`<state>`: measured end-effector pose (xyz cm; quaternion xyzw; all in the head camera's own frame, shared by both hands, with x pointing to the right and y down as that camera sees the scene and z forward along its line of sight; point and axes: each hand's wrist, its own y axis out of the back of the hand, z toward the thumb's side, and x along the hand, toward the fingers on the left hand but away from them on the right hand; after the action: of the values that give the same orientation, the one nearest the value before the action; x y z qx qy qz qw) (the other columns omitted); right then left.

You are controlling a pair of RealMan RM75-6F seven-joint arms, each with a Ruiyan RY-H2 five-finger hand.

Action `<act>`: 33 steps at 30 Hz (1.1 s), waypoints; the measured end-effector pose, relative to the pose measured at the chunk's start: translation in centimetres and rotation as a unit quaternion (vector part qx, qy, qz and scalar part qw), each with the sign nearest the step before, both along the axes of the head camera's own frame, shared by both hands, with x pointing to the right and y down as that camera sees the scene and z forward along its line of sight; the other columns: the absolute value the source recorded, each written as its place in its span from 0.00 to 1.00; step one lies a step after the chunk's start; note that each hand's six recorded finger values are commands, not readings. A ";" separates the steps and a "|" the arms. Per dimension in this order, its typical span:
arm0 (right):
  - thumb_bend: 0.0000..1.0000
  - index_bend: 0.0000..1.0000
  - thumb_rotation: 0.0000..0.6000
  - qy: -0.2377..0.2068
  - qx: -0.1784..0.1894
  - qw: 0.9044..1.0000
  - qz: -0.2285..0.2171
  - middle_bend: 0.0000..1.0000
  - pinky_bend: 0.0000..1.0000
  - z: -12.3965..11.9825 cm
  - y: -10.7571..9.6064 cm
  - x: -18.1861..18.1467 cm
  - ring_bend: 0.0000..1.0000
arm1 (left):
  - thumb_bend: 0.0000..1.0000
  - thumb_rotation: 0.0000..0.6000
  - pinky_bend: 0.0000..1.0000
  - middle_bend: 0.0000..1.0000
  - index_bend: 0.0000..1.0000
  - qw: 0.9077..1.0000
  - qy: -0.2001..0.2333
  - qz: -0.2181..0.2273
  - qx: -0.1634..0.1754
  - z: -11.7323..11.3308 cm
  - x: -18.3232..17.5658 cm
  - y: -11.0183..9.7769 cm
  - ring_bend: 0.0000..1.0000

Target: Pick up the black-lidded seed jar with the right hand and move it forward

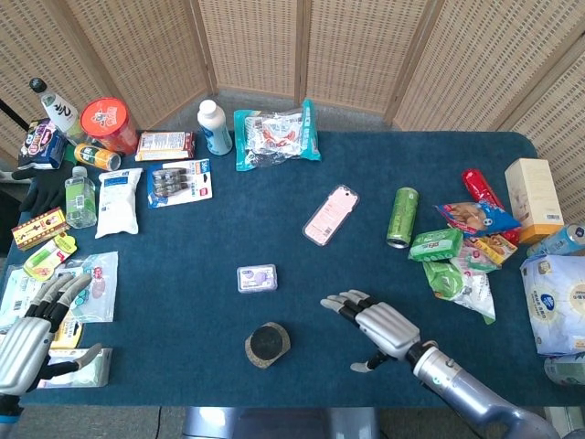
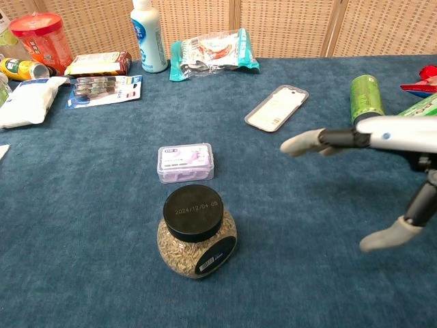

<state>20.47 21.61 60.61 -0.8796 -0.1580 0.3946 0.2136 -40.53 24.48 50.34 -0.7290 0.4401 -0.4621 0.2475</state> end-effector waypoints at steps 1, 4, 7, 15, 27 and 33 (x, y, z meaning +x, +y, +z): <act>0.12 0.00 1.00 -0.001 -0.002 1.000 -0.007 0.00 0.00 0.1 0.1 -0.4 0.00 | 0.30 1.00 0.00 0.13 0.00 1.000 0.000 0.000 0.000 0.0 0.0 0.0 0.00; 0.12 0.00 1.00 -0.003 -0.010 1.000 -0.025 0.00 0.00 0.6 0.5 -1.7 0.00 | 0.30 1.00 0.00 0.13 0.00 1.000 0.001 0.000 0.001 0.0 -0.1 -0.1 0.00; 0.11 0.00 1.00 -0.005 -0.014 0.999 -0.035 0.00 0.00 1.0 0.6 -2.9 0.00 | 0.30 1.00 0.00 0.13 0.00 1.000 0.004 -0.001 0.001 0.1 -0.3 0.0 0.00; 0.12 0.00 1.00 -0.015 -0.026 0.999 -0.044 0.00 0.00 2.0 0.2 -6.2 0.00 | 0.30 1.00 0.00 0.13 0.00 1.000 0.007 -0.007 0.003 0.3 -1.2 0.2 0.00; 0.12 0.00 1.00 -0.018 -0.032 0.997 -0.073 0.00 0.00 3.3 0.7 -11.1 0.00 | 0.30 1.00 0.00 0.13 0.00 1.000 0.019 -0.022 -0.002 1.3 -3.2 0.8 0.00; 0.12 0.00 1.00 -0.021 -0.036 0.995 -0.087 0.00 0.00 3.5 1.6 -13.2 0.00 | 0.30 1.00 0.00 0.13 0.00 0.999 0.022 -0.027 -0.001 1.4 -3.8 1.0 0.00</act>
<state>7.27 23.21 64.11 -0.9053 -0.0709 0.3614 0.2118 -44.36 25.49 51.73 -0.7269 0.4650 -0.4529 0.2243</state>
